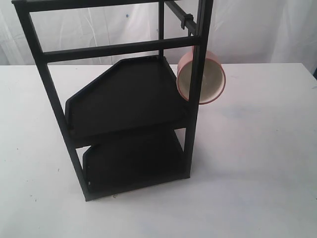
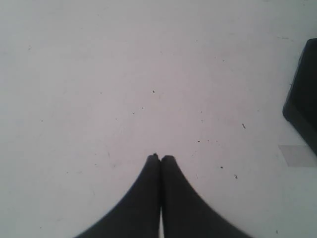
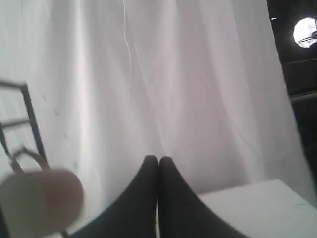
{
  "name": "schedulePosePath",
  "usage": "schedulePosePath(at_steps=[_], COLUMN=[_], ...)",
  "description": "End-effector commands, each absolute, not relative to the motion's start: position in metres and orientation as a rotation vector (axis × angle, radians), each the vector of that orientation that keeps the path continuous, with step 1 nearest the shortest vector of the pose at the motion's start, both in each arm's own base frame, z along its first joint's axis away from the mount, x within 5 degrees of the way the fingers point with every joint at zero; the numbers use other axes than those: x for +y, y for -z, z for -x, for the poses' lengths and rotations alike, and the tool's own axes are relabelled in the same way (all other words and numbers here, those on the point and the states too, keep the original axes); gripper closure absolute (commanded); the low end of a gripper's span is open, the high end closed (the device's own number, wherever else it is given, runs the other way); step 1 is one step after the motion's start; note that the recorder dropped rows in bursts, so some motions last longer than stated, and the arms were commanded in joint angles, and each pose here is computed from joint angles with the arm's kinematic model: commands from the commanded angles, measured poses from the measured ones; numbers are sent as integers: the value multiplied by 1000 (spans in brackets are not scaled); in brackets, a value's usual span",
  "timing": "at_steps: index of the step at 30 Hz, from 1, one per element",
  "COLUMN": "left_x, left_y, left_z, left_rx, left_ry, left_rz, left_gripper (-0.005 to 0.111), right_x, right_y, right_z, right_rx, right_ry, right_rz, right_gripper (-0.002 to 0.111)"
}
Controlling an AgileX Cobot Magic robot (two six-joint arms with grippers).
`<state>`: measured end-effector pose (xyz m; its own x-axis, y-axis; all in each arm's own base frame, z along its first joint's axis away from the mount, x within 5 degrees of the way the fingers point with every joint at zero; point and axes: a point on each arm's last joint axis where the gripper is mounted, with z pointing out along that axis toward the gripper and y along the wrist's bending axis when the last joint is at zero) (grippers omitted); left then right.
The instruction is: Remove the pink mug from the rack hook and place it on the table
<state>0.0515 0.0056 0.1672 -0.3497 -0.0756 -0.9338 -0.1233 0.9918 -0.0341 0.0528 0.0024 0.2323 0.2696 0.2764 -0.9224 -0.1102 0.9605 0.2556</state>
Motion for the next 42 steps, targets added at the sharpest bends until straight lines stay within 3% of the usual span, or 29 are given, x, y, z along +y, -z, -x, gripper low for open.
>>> schedulePosePath(at_steps=[1, 4, 7, 9, 12, 20, 28, 42], left_x=[5, 5, 5, 5, 5, 5, 5, 5], left_y=[-166, -166, -166, -166, -166, -166, -166, -166], left_z=[-51, -51, -51, -51, -51, -51, -51, -51], left_rx=[1929, 1929, 1929, 1929, 1929, 1929, 1929, 1929], left_ry=[-44, -44, -44, -44, -44, -44, -44, -44], left_rz=[137, 137, 137, 137, 137, 137, 137, 137], left_gripper=[107, 107, 107, 107, 107, 107, 107, 107], right_x=[4, 5, 4, 3, 3, 11, 11, 59], right_y=[-261, -292, -315, -319, -312, -290, -283, -266], right_z=[-37, -23, -21, -36, -64, -120, -169, -190], right_rx=[890, 739, 828, 991, 1166, 1419, 2096, 2423], right_ry=[-625, -540, -199, 66, 260, 106, 9, -230], right_rz=[-250, -151, -36, 78, 227, 231, 125, 467], right_gripper=[108, 108, 108, 108, 108, 108, 108, 108])
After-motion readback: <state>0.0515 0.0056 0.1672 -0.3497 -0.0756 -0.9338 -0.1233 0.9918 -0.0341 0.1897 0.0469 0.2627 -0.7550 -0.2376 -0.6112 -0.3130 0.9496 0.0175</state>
